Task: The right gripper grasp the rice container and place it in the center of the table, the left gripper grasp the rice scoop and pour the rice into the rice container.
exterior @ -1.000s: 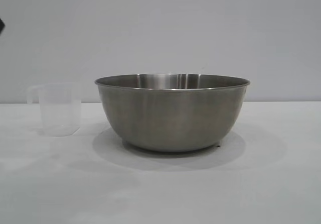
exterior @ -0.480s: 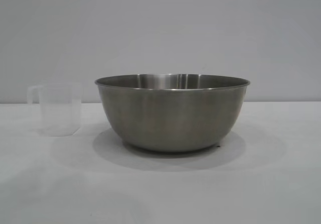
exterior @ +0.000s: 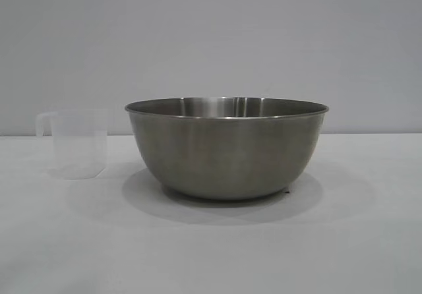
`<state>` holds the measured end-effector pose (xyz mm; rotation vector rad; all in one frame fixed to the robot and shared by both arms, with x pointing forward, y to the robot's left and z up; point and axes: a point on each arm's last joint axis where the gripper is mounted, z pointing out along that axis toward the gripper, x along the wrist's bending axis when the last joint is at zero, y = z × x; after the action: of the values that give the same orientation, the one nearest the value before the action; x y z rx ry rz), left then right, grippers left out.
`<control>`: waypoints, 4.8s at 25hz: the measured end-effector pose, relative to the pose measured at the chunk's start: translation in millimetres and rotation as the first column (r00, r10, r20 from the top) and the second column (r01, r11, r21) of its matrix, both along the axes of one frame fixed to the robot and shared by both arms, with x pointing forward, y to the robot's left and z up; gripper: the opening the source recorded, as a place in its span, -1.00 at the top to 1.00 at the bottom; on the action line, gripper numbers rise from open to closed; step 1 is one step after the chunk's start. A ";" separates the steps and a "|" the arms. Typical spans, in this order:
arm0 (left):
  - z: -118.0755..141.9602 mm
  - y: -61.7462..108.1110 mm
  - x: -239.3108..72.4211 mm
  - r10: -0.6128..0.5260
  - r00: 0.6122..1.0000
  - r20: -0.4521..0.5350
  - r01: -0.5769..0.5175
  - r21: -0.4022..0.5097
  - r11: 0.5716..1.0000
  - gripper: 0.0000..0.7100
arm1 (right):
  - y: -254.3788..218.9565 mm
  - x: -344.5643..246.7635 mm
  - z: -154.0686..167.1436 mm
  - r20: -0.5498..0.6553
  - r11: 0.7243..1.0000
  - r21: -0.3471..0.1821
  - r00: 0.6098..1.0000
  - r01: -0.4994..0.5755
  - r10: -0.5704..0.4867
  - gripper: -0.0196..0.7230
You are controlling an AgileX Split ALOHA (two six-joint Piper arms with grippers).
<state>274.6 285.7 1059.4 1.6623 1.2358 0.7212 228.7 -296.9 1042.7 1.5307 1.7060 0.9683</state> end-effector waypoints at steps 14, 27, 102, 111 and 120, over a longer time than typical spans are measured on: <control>22.0 11.3 -44.5 -0.050 0.974 -0.223 0.074 0.103 0.992 0.06 | 0.0 0.0 0.0 0.000 1.000 0.000 1.000 0.000 0.000 -0.51; -7.9 19.2 -57.4 -0.027 0.985 -0.170 0.050 0.132 0.990 0.06 | 0.0 0.0 0.0 0.000 1.000 0.000 1.000 0.000 0.000 -0.51; -16.6 11.9 -43.7 0.392 0.916 -0.083 -0.385 0.093 0.918 0.06 | -0.4 -0.1 0.0 0.000 0.999 0.000 0.999 -0.040 0.040 -0.51; -16.6 12.1 -43.8 0.375 0.924 -0.083 -0.367 0.093 0.926 0.06 | -0.4 -0.1 0.0 0.000 0.999 0.000 0.999 -0.040 0.040 -0.51; -16.6 12.1 -43.8 0.375 0.924 -0.083 -0.367 0.093 0.926 0.06 | -0.4 -0.1 0.0 0.000 0.999 0.000 0.999 -0.040 0.040 -0.51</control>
<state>230.9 297.8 1042.8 1.5548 1.6391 0.9332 228.6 -297.3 1042.7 1.5019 1.7425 0.9885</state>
